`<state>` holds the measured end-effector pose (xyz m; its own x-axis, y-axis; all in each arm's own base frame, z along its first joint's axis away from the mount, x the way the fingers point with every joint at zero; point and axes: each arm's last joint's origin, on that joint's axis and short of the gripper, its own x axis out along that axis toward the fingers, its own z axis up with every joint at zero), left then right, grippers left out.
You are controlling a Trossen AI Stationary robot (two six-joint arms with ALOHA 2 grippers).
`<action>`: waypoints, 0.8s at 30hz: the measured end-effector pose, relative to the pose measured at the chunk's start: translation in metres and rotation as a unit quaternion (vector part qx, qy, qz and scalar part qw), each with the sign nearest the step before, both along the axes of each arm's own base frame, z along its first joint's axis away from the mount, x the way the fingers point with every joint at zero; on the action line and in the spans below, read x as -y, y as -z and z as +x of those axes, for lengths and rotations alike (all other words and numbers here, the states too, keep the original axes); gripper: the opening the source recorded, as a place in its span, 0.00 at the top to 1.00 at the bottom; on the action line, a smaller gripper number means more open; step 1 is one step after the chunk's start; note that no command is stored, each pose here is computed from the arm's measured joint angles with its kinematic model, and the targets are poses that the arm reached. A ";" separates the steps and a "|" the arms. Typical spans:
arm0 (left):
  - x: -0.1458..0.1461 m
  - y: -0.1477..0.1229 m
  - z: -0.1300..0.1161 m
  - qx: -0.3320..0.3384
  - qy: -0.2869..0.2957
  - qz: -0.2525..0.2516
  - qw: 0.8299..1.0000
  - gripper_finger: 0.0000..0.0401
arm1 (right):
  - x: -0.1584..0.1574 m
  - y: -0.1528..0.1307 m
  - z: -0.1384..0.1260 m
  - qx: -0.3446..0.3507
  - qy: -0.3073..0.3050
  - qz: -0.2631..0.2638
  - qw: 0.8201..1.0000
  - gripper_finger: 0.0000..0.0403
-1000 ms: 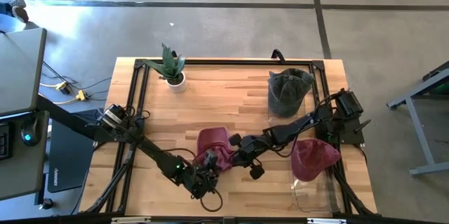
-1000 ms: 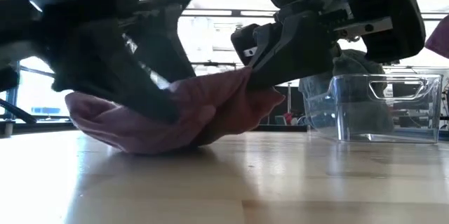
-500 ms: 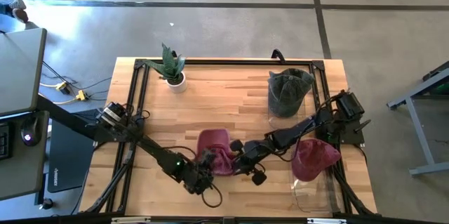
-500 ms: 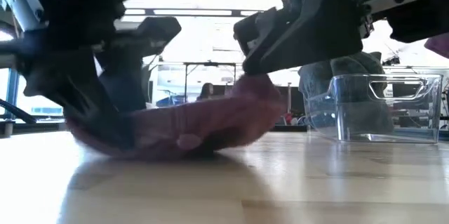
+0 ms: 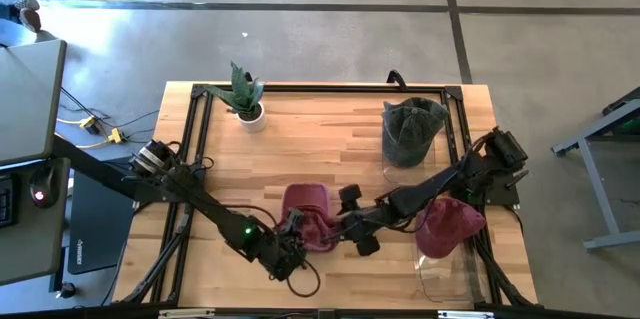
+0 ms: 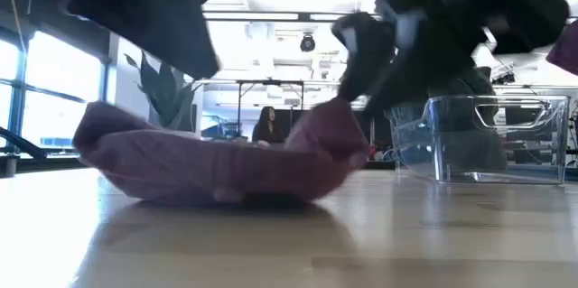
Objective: Pick & Place hat
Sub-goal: Put the red cap into the bottom transparent bin
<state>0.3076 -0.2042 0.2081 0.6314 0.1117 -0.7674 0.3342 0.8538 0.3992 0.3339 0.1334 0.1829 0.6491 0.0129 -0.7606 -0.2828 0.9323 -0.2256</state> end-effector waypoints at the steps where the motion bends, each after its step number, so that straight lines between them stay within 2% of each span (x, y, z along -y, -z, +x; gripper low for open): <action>1: -0.001 -0.001 0.002 0.008 -0.011 -0.004 1.000 0.92 | 0.000 0.004 -0.003 -0.011 -0.001 -0.011 1.000 0.46; 4: -0.008 0.002 0.003 -0.025 -0.016 -0.020 0.999 0.92 | -0.002 0.017 -0.012 -0.016 -0.027 -0.025 0.999 0.48; 6: -0.014 0.006 -0.002 -0.056 -0.024 -0.004 0.998 0.93 | -0.003 0.025 -0.016 -0.006 -0.044 -0.031 0.999 0.49; 8: -0.016 0.006 -0.002 -0.044 -0.050 0.014 0.998 0.94 | -0.003 0.030 -0.017 0.018 -0.046 -0.028 0.998 0.50; 10: -0.016 0.002 -0.001 -0.028 -0.057 0.008 0.998 0.95 | -0.001 0.032 -0.016 0.037 -0.035 -0.013 0.999 0.51; 14: -0.016 0.005 0.018 0.000 -0.037 -0.061 0.997 0.99 | 0.007 0.035 -0.015 0.033 -0.018 0.030 0.999 0.54; 18: -0.022 0.027 0.042 0.014 -0.039 -0.082 0.996 1.00 | 0.009 0.034 -0.013 0.036 -0.014 0.048 0.998 0.57; 21: -0.033 0.041 0.051 -0.011 -0.045 -0.095 0.994 1.00 | 0.005 0.032 -0.013 0.042 -0.034 0.055 0.997 0.59; 24: -0.041 0.062 0.059 -0.057 -0.032 -0.129 0.990 1.00 | 0.001 0.026 -0.014 0.054 -0.059 0.054 0.995 0.61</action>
<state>0.3669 -0.1631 0.1458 0.5378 -0.0594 -0.8410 0.3062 0.9431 0.1292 0.3196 0.1324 0.1565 0.7161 0.1712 -0.6767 -0.3712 0.9144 -0.1616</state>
